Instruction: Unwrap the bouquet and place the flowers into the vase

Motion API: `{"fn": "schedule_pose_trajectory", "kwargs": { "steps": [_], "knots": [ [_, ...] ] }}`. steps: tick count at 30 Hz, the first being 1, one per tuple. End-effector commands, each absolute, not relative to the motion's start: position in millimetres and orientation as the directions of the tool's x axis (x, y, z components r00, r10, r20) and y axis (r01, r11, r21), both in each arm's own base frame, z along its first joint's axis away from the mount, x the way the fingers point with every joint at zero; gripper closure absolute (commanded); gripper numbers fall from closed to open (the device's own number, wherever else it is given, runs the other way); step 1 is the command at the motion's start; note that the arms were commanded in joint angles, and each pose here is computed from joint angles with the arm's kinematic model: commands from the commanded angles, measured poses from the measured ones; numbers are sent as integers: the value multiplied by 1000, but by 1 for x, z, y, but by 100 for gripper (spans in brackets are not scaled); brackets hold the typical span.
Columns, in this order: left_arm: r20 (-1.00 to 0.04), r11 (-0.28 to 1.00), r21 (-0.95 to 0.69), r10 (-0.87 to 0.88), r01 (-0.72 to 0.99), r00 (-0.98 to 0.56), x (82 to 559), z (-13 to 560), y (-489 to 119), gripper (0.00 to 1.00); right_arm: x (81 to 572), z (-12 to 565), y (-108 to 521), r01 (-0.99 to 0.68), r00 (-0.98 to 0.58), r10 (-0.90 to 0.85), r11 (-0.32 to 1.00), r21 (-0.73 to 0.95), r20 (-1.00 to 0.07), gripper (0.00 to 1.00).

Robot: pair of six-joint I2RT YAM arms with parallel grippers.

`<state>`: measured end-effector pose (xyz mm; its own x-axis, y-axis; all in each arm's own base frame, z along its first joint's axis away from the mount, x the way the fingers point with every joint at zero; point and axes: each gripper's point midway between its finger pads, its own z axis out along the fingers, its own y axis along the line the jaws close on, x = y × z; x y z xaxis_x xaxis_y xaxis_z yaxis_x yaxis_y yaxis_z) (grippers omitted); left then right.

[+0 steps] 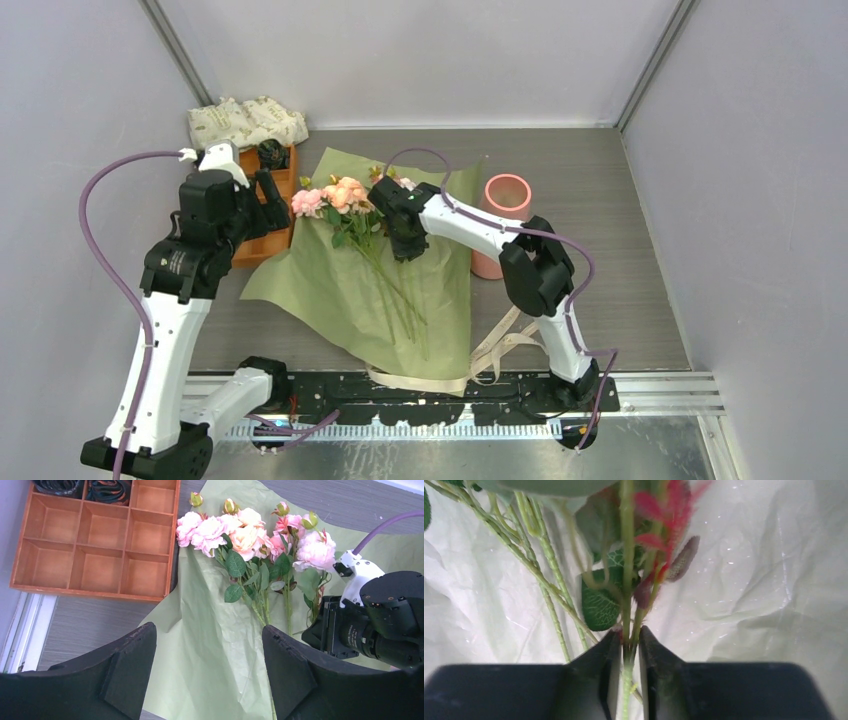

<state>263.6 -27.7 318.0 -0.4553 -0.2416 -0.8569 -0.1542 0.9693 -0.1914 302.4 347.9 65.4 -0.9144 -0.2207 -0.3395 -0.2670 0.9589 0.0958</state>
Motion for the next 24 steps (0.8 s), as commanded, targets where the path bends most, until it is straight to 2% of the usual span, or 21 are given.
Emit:
{"fn": "schedule_pose_trajectory", "kwargs": {
  "steps": [1,9,24],
  "knots": [
    [-879,967,-223,-254,-121,-404,273,333,-34,22,307,85,346,-277,-888,-215,956,100,-406,68],
    [-876,966,-229,-257,-117,-408,273,333,-35,22,321,84,351,-288,-876,-233,955,69,-423,53],
    [-874,966,-233,-259,-114,-410,273,331,-37,22,357,53,327,-203,-893,-214,977,-68,-396,55]
  ]
}}
